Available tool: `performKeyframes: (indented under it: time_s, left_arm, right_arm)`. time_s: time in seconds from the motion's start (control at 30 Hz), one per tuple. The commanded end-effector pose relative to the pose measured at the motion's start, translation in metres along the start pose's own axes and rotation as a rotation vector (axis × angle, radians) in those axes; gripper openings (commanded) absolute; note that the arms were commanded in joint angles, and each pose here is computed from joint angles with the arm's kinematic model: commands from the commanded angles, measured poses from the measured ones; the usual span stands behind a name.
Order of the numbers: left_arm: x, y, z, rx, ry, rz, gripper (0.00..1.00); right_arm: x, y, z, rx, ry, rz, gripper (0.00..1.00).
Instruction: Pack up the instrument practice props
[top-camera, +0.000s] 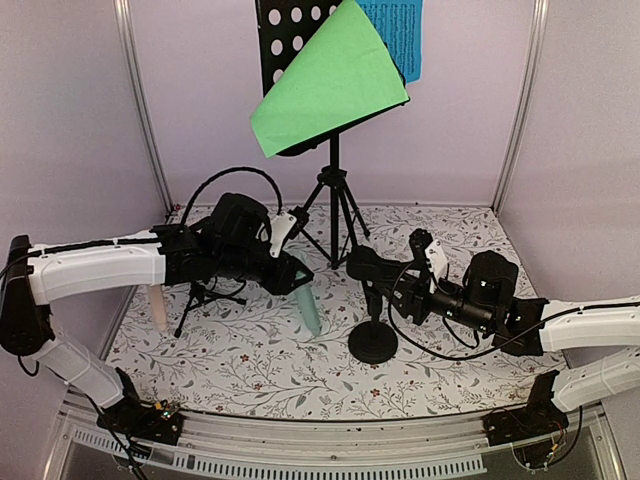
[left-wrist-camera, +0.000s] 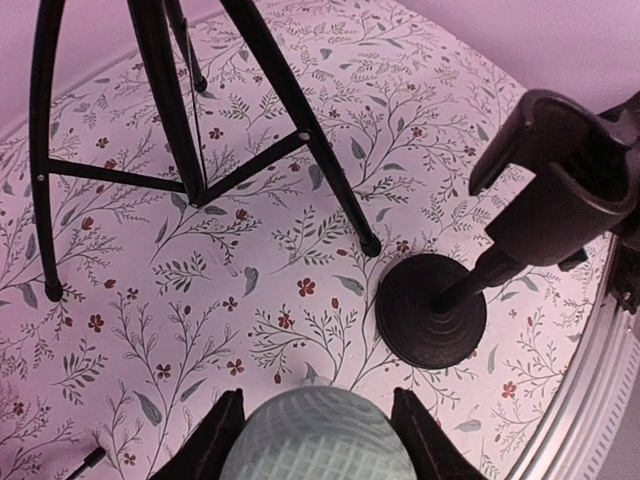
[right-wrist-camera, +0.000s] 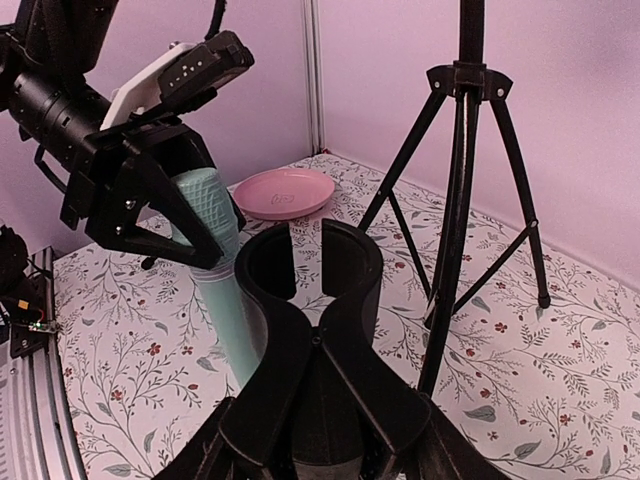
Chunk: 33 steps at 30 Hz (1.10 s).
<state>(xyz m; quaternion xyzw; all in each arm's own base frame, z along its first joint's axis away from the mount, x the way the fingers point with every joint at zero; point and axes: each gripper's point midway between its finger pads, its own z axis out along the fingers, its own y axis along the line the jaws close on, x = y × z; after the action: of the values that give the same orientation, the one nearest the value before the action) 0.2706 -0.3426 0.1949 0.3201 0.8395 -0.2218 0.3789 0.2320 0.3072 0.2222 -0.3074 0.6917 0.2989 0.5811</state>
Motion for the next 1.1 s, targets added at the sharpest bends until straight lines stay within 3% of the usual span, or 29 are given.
performKeyframes:
  time_s: [0.0,0.33,0.47,0.7,0.8,1.07]
  left_arm:
    - [0.004,-0.002,0.0,0.132,0.024,-0.062,0.3]
    - [0.055,0.036,0.072,0.146,0.218,-0.196,0.32]
    - [0.087,0.051,0.102,0.106,0.344,-0.208,0.32]
    - [0.127,0.069,0.129,0.047,0.452,-0.223,0.36]
    - [0.133,0.072,0.136,0.035,0.468,-0.231,0.42]
    - [0.135,0.078,0.135,-0.005,0.465,-0.233,0.8]
  right_arm:
    - [0.016,-0.004,-0.002,0.016,0.051,0.026,0.14]
    - [0.02,-0.003,0.002,0.013,0.068,0.033,0.15]
    - [0.017,-0.002,0.0,0.009,0.059,0.033,0.16]
    - [0.012,0.002,-0.002,-0.014,0.046,0.035,0.16]
    - [0.012,0.005,-0.002,-0.031,0.048,0.035,0.16]
    - [0.01,0.005,-0.002,-0.035,0.047,0.035,0.15]
